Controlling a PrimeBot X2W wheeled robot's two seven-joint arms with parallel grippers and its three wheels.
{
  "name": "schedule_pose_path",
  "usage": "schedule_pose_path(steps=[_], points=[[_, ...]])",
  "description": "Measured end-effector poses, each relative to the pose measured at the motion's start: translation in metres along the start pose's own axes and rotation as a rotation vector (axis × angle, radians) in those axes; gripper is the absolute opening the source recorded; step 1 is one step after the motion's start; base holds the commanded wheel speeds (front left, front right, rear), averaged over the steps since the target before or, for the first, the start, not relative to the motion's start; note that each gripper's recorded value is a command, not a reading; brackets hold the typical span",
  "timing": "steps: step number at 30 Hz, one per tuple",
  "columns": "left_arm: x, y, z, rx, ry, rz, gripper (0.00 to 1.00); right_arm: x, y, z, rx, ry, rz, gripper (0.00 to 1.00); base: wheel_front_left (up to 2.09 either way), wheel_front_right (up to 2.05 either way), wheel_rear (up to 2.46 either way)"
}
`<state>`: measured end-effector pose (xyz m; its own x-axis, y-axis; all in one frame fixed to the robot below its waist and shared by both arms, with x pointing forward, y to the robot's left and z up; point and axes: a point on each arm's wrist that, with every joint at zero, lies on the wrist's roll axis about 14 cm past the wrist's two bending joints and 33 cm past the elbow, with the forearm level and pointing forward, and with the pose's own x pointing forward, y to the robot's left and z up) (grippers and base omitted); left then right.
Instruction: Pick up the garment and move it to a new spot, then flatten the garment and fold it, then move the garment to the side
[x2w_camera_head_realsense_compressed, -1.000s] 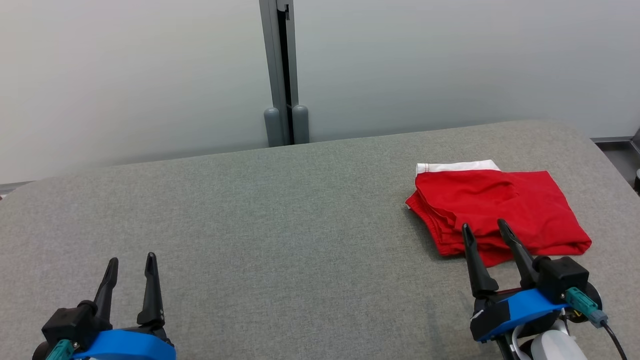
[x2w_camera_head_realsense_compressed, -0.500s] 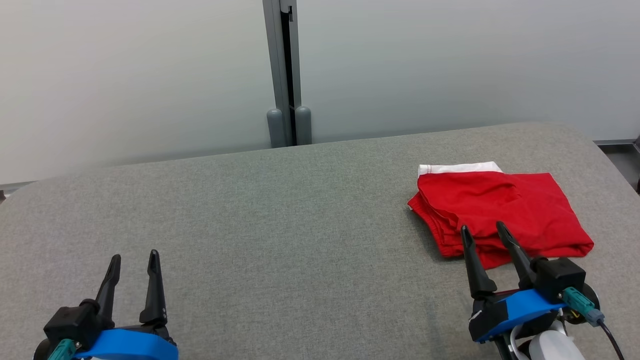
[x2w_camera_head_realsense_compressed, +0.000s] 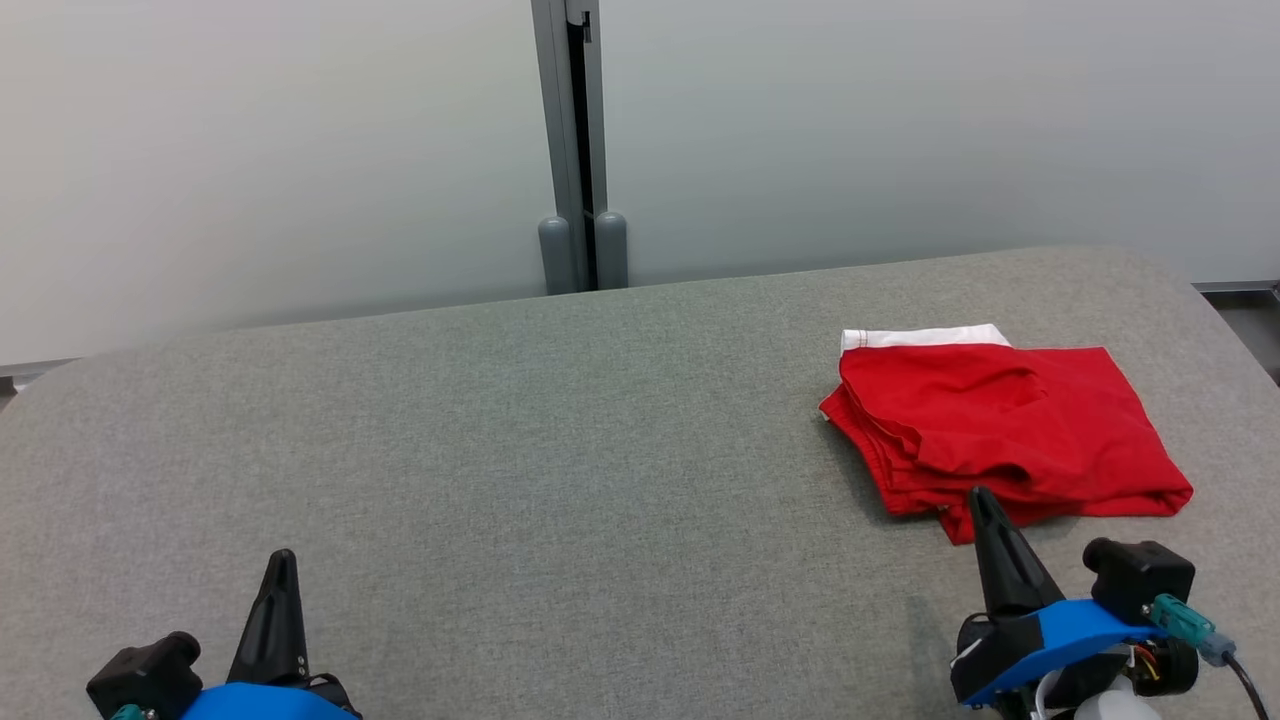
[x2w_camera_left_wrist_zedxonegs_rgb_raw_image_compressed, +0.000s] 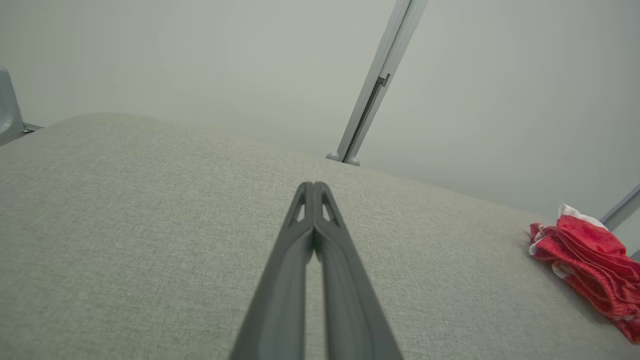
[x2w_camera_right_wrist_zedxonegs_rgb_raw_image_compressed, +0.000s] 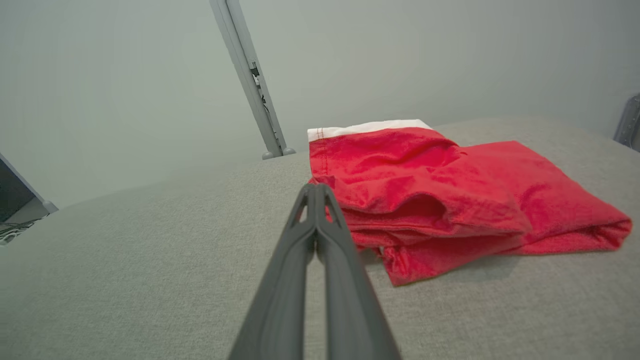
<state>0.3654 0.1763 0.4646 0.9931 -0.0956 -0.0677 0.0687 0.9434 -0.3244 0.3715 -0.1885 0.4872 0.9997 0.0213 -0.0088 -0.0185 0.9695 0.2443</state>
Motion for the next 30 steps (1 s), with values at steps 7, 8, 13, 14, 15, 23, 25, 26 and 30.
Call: schedule_pose_path(steps=[7, 8, 13, 14, 15, 23, 25, 26, 30], points=[[0.001, 0.003, 0.001, -0.119, 0.002, 0.029, 0.00, 0.001, -0.004, 0.002, 0.128, -0.001, -0.027, 0.00, 0.00, 0.00, 0.00], [0.001, 0.004, 0.002, -0.136, -0.001, 0.033, 0.00, 0.001, -0.005, 0.003, 0.143, -0.003, -0.030, 0.00, 0.00, 0.00, 0.00], [0.003, 0.006, 0.005, -0.217, -0.005, 0.048, 0.00, 0.002, -0.007, 0.004, 0.230, -0.004, -0.045, 0.00, 0.00, 0.00, 0.00], [0.003, 0.006, 0.005, -0.231, -0.006, 0.051, 0.00, 0.002, -0.007, 0.004, 0.246, -0.003, -0.048, 0.00, 0.00, 0.00, 0.00], [0.003, 0.007, 0.006, -0.246, -0.007, 0.054, 0.00, 0.002, -0.008, 0.004, 0.261, -0.002, -0.050, 0.00, 0.00, 0.00, 0.00], [0.006, 0.008, 0.009, -0.362, -0.013, 0.069, 0.00, 0.004, -0.011, 0.006, 0.386, -0.005, -0.066, 0.00, 0.00, 0.00, 0.00], [0.006, 0.008, 0.010, -0.390, -0.015, 0.071, 0.00, 0.004, -0.011, 0.007, 0.416, -0.006, -0.070, 0.00, 0.00, 0.00, 0.00], [0.007, 0.008, 0.010, -0.405, -0.017, 0.072, 0.00, 0.004, -0.011, 0.007, 0.432, -0.007, -0.071, 0.00, 0.00, 0.00, 0.00], [0.007, 0.009, 0.011, -0.457, -0.018, 0.076, 0.00, 0.005, -0.012, 0.008, 0.487, -0.006, -0.075, 0.00, 0.00, 0.00, 0.00]])
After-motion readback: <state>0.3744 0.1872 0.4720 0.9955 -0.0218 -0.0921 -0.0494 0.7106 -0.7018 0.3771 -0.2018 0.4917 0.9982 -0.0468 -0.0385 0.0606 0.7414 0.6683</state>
